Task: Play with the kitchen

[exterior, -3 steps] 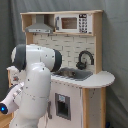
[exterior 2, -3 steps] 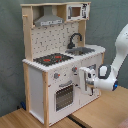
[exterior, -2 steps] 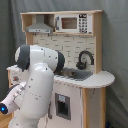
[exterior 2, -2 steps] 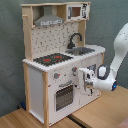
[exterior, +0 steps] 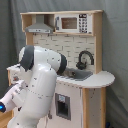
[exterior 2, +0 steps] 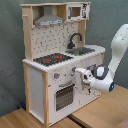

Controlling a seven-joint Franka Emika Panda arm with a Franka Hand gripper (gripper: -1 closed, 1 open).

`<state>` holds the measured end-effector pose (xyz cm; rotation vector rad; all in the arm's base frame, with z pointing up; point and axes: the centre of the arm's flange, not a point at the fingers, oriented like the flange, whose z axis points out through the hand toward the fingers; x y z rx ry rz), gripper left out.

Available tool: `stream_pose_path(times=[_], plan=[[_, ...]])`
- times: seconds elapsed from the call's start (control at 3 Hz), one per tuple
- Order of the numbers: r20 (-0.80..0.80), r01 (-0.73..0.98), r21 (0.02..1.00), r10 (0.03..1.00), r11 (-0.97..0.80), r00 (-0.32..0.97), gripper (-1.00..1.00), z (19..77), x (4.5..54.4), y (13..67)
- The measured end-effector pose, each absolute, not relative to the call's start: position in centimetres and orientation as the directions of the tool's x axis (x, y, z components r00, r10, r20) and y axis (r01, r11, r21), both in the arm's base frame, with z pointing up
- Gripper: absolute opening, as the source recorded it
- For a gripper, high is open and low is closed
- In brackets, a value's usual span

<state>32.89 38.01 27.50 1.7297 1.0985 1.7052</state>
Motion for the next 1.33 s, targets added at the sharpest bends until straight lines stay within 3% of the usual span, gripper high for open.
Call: stream_pose_path(times=[1.33], plan=[[0.374, 0.041, 0.927, 0.910, -0.373, -0.177, 1.00, 32.1, 28.1, 42.2]])
